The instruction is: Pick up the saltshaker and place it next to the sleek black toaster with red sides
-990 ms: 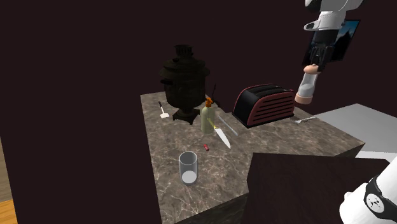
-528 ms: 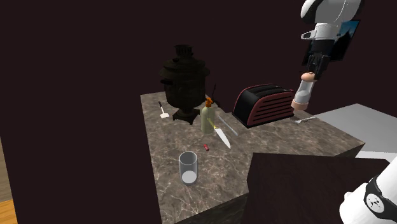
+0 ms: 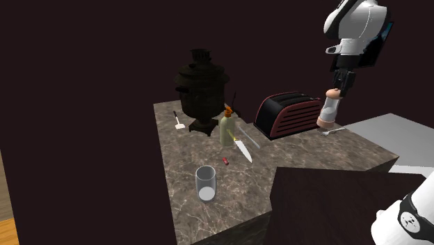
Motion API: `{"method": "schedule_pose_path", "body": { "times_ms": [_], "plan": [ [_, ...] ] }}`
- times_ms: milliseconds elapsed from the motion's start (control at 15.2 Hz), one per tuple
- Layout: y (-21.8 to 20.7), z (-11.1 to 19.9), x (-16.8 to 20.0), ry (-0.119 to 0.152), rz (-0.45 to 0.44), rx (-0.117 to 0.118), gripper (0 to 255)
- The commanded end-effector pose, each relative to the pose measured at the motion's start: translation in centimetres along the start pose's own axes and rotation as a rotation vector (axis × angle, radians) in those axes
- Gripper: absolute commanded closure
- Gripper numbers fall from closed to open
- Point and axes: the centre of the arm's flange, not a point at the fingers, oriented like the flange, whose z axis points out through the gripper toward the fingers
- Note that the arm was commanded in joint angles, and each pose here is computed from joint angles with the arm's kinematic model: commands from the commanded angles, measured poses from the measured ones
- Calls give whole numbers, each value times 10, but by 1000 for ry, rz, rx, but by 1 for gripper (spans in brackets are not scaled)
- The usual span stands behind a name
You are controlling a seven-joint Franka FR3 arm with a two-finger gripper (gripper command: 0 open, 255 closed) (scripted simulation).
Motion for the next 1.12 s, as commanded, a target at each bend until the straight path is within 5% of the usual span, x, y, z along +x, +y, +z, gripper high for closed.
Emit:
{"method": "schedule_pose_path", "body": {
  "times_ms": [0, 1056],
  "plan": [
    [2, 10, 0, 0, 0, -1, 255],
    [15, 93, 1, 0, 0, -1, 255]
  ]
}}
